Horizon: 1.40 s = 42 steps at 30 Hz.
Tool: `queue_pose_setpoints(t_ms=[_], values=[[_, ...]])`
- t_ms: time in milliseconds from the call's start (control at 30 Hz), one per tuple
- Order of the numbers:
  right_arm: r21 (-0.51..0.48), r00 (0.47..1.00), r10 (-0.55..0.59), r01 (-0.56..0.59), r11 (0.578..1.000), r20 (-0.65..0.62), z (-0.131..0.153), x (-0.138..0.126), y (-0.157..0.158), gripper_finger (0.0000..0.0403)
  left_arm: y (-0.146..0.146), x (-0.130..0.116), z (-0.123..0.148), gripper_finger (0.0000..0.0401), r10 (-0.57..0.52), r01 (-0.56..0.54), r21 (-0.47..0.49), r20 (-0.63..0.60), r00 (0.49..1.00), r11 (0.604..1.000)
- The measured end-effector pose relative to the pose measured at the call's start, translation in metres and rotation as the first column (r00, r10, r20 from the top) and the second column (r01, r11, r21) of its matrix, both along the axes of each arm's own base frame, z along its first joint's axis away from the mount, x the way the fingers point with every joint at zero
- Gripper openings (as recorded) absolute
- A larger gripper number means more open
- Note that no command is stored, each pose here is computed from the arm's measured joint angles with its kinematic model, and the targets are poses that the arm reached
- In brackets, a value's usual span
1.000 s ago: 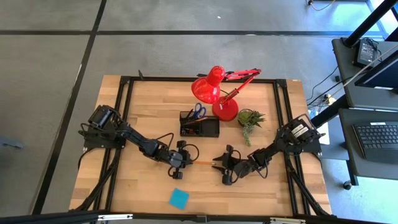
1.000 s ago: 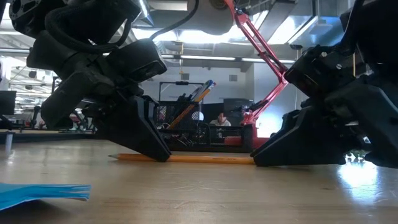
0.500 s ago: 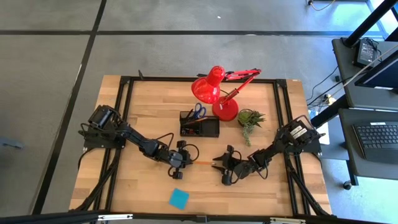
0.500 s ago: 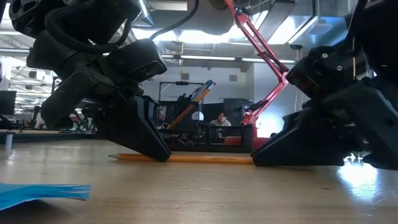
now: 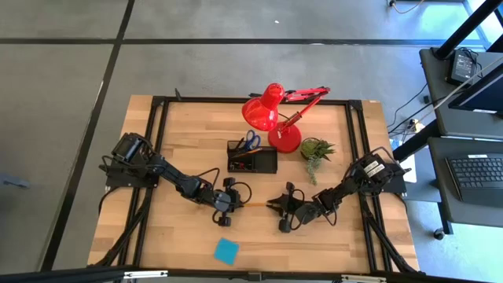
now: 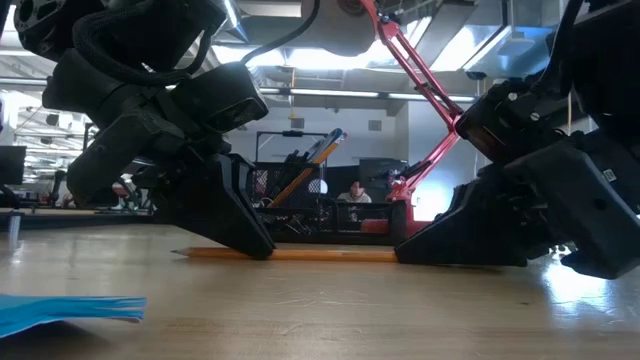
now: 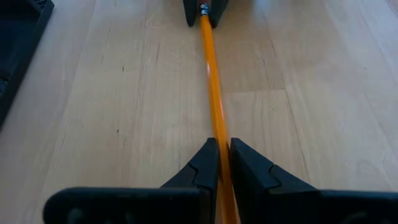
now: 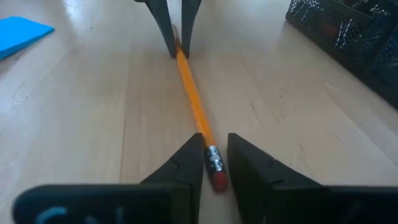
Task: Pick and place office supplies into organizer
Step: Put the orange pencil into the black desk organizer
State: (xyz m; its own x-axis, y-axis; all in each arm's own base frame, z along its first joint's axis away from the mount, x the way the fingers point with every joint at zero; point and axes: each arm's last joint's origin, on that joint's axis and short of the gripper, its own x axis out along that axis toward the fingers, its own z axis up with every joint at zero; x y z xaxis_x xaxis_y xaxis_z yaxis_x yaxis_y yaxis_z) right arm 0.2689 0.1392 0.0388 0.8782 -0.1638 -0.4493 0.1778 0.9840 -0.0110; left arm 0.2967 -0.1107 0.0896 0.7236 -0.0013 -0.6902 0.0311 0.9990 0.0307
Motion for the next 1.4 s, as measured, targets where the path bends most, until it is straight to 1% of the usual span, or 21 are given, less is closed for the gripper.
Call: queue_pose_setpoints(t_ms=[233, 600, 800, 967, 1067, 1200, 1400], values=[[0.002, 1.0, 0.01, -0.01, 1.0, -0.003, 0.0, 0.0, 0.0, 0.0042, 0.001, 0.0, 0.001, 0.003, 0.029, -0.03, 0.027, 0.019, 0.999, 0.999], [0.007, 1.0, 0.01, -0.01, 1.0, -0.004, 0.0, 0.0, 0.0, 0.0037, 0.001, 0.002, 0.003, 0.0069, 0.026, -0.028, 0.027, 0.049, 0.998, 0.999], [0.025, 1.0, 0.002, -0.002, 1.0, -0.001, 0.0, 0.0, 0.0, 0.0036, -0.005, -0.002, 0.013, 0.0098, -0.041, 0.04, 0.022, 0.059, 0.997, 0.999], [0.021, 1.0, 0.015, -0.015, 1.0, 0.013, 0.001, 0.0, 0.001, 0.0035, -0.016, -0.004, 0.027, 0.0125, -0.1, 0.102, -0.013, 0.112, 0.989, 0.995], [0.025, 1.0, 0.023, -0.024, 0.999, 0.016, 0.003, 0.0, 0.001, 0.0035, -0.019, -0.006, 0.028, 0.0138, -0.108, 0.11, -0.007, 0.11, 0.988, 0.994], [0.023, 0.999, 0.033, -0.033, 0.999, 0.023, 0.009, 0.001, 0.002, 0.0035, -0.022, -0.007, 0.034, 0.015, -0.135, 0.136, 0.004, 0.129, 0.982, 0.991], [-0.006, 0.998, 0.053, -0.052, 0.999, 0.02, 0.019, 0.001, 0.002, 0.0035, -0.028, -0.012, 0.049, 0.0154, -0.204, 0.214, -0.049, 0.158, 0.966, 0.976]])
